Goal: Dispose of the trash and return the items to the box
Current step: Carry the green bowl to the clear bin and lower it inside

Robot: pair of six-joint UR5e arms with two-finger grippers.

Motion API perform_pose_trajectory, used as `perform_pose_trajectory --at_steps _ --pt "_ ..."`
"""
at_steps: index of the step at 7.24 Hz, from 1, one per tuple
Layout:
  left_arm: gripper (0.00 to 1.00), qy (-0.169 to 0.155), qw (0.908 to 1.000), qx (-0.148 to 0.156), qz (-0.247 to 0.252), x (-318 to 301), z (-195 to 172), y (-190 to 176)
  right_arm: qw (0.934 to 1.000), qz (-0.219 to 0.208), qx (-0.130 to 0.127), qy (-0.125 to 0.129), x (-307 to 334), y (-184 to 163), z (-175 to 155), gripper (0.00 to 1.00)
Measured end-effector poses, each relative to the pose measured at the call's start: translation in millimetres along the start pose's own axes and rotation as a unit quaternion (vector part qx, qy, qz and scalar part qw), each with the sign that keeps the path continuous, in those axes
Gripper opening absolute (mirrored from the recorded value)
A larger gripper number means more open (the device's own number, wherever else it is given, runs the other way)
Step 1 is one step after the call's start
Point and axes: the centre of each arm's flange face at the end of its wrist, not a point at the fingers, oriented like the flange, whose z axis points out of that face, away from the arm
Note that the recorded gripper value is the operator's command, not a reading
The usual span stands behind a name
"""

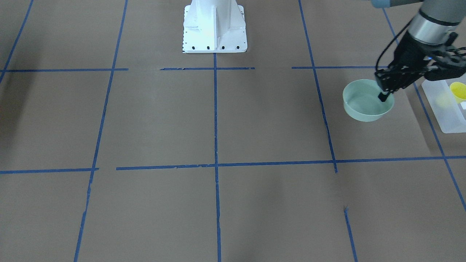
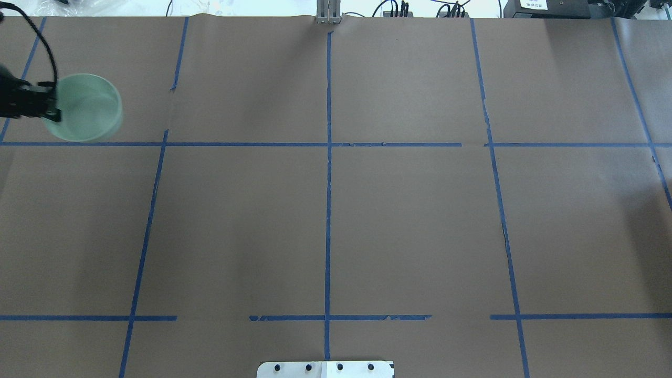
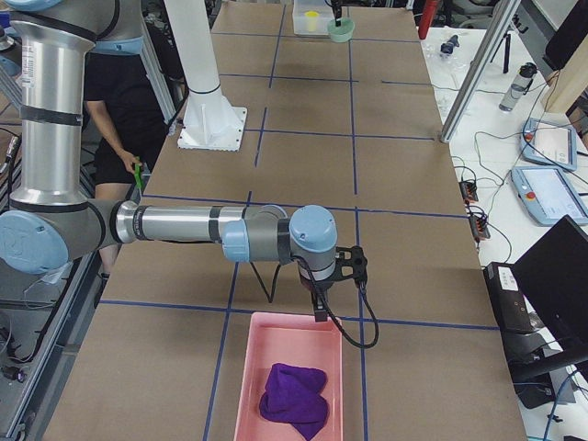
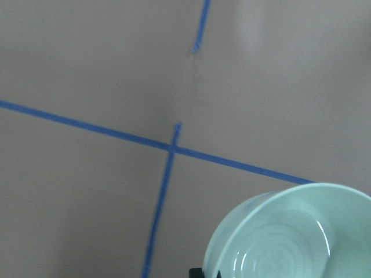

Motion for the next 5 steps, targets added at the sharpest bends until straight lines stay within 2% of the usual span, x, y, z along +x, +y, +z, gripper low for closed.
perform_pose_trajectory --at_steps 3,5 --pt "0.0 -0.038 0.9965 -0.018 0.072 -197.8 -6.2 -65.8 0.9991 0.038 0.003 -0.017 -34.0 -29.2 -1.2 1.0" --pt "0.0 -0.059 0.9953 -0.036 0.068 -315.7 -2.5 -77.6 0.9977 0.052 0.014 -0.042 -55.3 -51.8 -13.4 1.0"
